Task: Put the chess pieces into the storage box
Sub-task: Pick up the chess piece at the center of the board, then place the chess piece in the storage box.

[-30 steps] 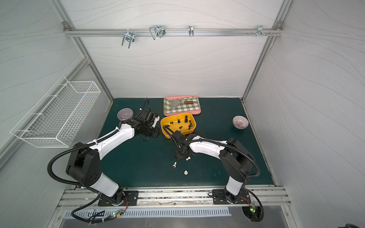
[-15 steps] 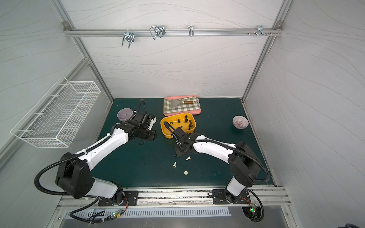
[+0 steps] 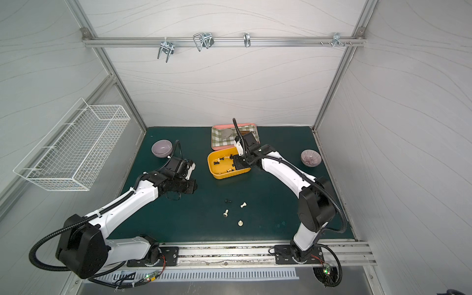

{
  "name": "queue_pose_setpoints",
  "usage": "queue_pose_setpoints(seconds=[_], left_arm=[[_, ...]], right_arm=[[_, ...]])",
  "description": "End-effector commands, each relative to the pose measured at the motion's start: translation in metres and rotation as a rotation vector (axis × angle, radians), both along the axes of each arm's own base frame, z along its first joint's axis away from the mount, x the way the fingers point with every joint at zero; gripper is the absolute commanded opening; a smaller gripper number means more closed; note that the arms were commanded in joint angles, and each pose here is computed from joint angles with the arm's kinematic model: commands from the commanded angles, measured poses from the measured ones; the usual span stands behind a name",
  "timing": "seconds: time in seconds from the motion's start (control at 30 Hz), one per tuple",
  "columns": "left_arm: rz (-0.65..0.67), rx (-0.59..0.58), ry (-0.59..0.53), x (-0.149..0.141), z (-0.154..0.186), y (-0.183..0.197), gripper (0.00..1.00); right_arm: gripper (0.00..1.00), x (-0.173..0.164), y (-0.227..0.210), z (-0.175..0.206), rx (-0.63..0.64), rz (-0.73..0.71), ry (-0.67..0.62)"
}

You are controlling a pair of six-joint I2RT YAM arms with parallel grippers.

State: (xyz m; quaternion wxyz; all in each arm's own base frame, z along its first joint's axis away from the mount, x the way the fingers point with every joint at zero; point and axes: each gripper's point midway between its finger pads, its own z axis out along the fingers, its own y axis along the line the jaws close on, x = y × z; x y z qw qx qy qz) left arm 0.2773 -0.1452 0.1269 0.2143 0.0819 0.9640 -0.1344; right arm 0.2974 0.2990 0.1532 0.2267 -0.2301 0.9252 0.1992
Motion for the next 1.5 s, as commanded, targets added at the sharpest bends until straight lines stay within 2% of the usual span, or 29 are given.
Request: queue_pose_setpoints(seconds=[0.0, 0.37, 0.67, 0.97, 1.13, 1.3, 1.47], left_arm=[[0.039, -0.013, -0.016, 0.002, 0.001, 0.002, 0.25], [0.020, -0.095, -0.037, 0.003, -0.004, -0.013, 0.25], [0.005, -0.123, -0.067, 0.005, 0.005, -0.017, 0.26], [-0.020, -0.099, -0.057, 0.006, 0.000, -0.018, 0.26], [-0.026, -0.104, -0.123, 0.014, 0.006, -0.018, 0.26], [-0.070, -0.091, -0.084, 0.012, -0.006, -0.022, 0.26], [-0.078, -0.101, -0.062, 0.012, -0.014, -0.026, 0.26]], right_arm=[[0.10, 0.016, 0.000, 0.012, 0.037, 0.022, -0.006], [0.10, 0.083, -0.020, 0.014, 0.025, -0.076, -0.017], [0.10, 0.119, -0.020, -0.015, 0.014, -0.127, 0.011], [0.10, 0.138, -0.012, -0.041, 0.016, -0.146, 0.058], [0.10, 0.142, -0.011, -0.053, 0.001, -0.137, 0.060], [0.10, 0.150, -0.015, -0.068, -0.005, -0.169, 0.085], [0.11, 0.155, -0.016, -0.066, -0.010, -0.179, 0.060]])
